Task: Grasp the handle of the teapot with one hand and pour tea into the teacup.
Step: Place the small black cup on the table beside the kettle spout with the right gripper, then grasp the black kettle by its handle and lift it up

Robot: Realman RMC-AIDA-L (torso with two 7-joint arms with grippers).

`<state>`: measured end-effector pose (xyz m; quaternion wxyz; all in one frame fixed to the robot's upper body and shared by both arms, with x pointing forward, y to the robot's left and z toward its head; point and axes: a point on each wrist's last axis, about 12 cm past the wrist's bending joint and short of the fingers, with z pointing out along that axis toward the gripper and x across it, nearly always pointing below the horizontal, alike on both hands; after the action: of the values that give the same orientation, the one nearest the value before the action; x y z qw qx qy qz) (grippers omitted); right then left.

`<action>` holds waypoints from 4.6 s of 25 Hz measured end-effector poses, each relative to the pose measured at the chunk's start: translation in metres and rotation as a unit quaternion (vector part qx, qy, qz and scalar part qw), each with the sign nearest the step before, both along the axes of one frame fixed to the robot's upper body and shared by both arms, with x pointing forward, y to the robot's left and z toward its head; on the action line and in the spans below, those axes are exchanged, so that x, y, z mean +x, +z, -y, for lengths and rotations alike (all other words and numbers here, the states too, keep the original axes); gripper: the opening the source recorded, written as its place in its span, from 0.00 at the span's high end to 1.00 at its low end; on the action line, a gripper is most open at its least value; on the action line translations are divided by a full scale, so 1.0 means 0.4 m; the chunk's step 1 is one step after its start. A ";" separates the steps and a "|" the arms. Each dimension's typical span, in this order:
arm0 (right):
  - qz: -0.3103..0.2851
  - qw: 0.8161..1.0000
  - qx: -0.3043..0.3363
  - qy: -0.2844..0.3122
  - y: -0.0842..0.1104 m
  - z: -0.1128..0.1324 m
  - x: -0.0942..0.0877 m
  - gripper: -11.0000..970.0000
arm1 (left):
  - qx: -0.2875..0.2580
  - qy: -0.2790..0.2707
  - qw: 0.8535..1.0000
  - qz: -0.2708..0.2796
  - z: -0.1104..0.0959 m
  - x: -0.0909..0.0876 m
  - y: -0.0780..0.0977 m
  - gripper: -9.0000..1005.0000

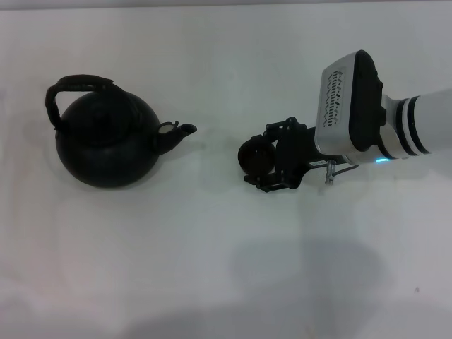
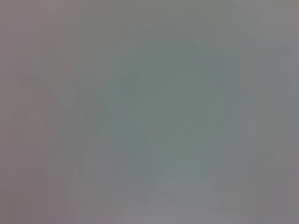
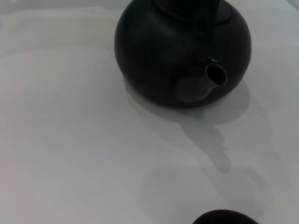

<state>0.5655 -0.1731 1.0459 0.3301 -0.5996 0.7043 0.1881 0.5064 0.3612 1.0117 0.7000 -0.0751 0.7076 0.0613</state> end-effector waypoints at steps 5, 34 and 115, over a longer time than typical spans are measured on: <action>0.000 1.000 -0.001 0.001 0.000 0.000 0.003 0.24 | 0.000 0.001 1.000 -0.001 0.000 0.001 0.000 0.13; -0.024 0.989 0.143 -0.027 0.090 0.106 0.016 0.10 | -0.003 0.003 1.000 -0.002 -0.002 -0.006 -0.003 0.13; 0.139 0.847 0.235 -0.455 0.001 0.531 -0.054 0.11 | 0.027 -0.311 0.950 0.005 0.167 -0.130 -0.033 0.59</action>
<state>0.5438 -0.3856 1.0465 0.6045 -0.1360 0.7796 0.0913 0.4544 0.2942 0.9984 0.6898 0.1675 0.6903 -0.1404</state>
